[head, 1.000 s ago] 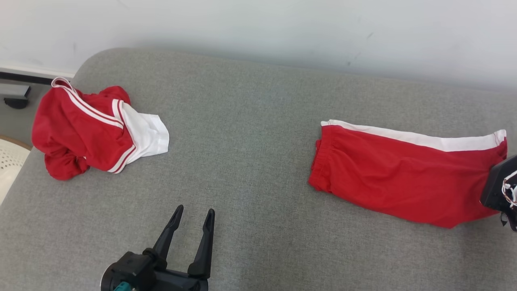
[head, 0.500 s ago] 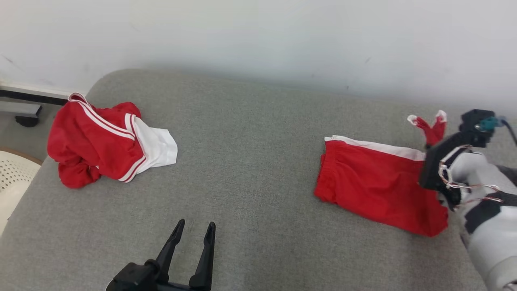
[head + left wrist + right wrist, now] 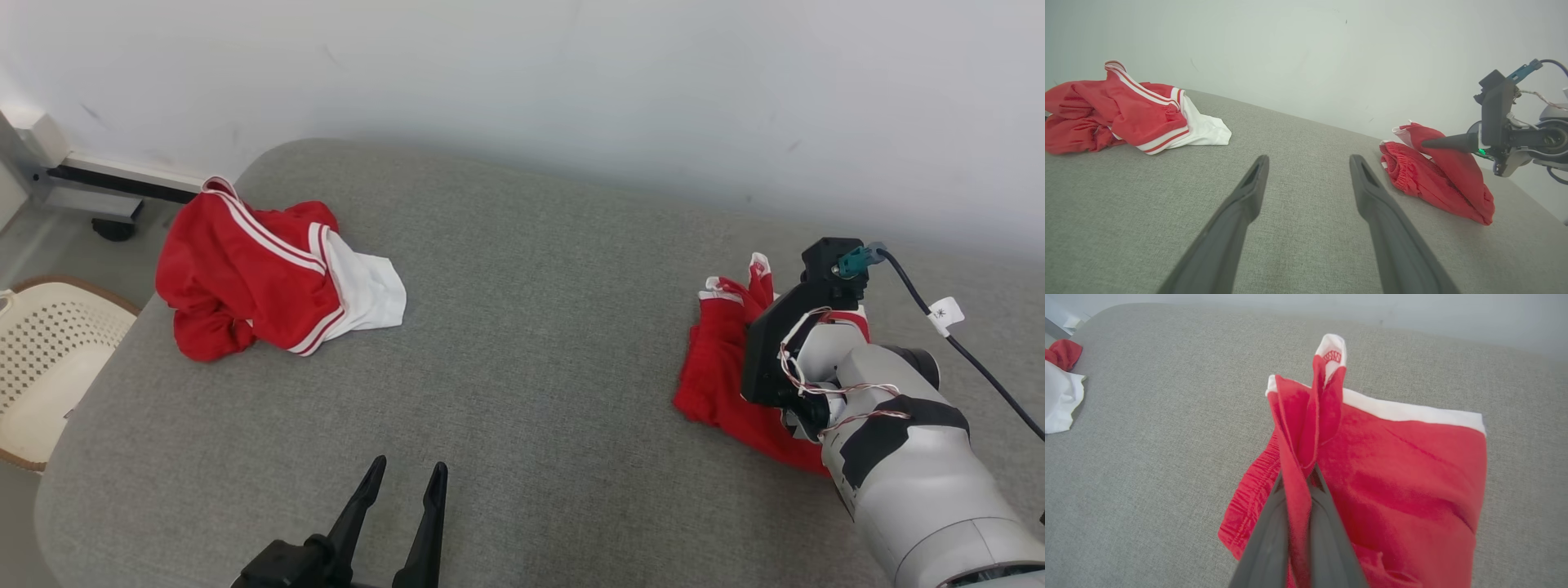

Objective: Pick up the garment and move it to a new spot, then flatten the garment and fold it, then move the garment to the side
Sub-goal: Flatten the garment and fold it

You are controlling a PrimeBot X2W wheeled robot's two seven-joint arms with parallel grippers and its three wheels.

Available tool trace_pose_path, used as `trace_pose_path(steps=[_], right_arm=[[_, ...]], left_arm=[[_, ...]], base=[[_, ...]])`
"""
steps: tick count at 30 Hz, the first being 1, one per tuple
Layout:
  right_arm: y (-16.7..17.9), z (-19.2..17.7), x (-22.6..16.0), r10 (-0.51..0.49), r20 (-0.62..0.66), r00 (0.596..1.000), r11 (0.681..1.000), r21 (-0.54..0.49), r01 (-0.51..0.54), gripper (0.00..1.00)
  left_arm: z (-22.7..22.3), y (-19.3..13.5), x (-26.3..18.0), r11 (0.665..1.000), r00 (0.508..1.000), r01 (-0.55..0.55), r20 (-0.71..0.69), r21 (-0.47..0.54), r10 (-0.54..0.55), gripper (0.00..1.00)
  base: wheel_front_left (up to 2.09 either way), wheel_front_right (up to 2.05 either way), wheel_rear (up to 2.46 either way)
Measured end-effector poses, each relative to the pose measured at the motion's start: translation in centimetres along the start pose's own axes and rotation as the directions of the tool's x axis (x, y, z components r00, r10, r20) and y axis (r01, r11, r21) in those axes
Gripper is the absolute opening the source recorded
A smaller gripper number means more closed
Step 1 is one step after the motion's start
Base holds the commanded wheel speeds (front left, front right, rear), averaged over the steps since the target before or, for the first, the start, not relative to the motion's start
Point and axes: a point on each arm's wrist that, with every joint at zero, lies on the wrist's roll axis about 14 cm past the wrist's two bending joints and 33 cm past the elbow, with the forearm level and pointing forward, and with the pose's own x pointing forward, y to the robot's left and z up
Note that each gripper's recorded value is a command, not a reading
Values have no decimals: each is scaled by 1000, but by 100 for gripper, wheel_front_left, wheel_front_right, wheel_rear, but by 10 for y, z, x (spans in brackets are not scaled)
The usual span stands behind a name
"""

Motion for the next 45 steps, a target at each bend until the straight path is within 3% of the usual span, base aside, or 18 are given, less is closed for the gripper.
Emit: trace_pose_path(steps=[5, 6, 10, 13, 19, 23, 24, 25, 26, 30, 37, 45], right_arm=[[5, -9, 5, 11, -32, 999, 1000, 9, -10, 0], [8, -10, 6, 16, -34, 999, 1000, 16, -15, 100], [25, -2, 8, 59, -2, 998, 995, 82, -59, 100], [27, 29, 3, 68, 93, 993, 993, 88, -76, 100], [-36, 59, -20, -60, 216, 975, 996, 81, 43, 100], [-66, 27, -25, -127, 157, 979, 991, 60, 119, 100], [-71, 15, -25, -139, 134, 981, 990, 48, 133, 73], [-73, 5, -25, -145, 115, 983, 989, 41, 141, 31], [-72, -6, -23, -143, 92, 985, 990, 32, 141, 0], [-51, -39, -12, -99, 24, 995, 995, 11, 99, 0], [-14, -60, -2, -22, -25, 999, 998, -65, 21, 0], [36, -60, 0, 83, -24, 996, 987, -137, -85, 0]], left_arm=[[0, 5, -3, 1000, 1000, -22, 0, 0, 22, 100], [-1, 6, -4, 1000, 1000, -24, -1, 0, 24, 100], [-2, 7, -3, 999, 999, -32, -4, -4, 32, 100], [-1, 7, -1, 999, 999, -32, -1, -4, 32, 100], [1, 1, 3, 1000, 1000, -9, 10, -6, 9, 100], [2, -3, 5, 1000, 1000, 6, 14, -7, -6, 100], [1, -4, 5, 1000, 1000, 9, 13, -8, -8, 100], [1, -5, 6, 1000, 1000, 11, 12, -10, -11, 100], [0, -5, 6, 1000, 1000, 12, 10, -13, -12, 100], [-3, -6, 9, 1000, 1000, 12, 1, -20, -12, 100], [-7, -5, 10, 1000, 1000, 8, -9, -23, -8, 100], [-5, -2, 6, 1000, 1000, -4, -2, -22, 3, 100]], base=[[0, 0, 0], [0, 0, 0], [0, 0, 0], [0, 0, 0], [0, 0, 0], [0, 0, 0], [0, 0, 0], [0, 0, 0], [0, 0, 0], [0, 0, 0], [0, 0, 0], [0, 0, 0]])
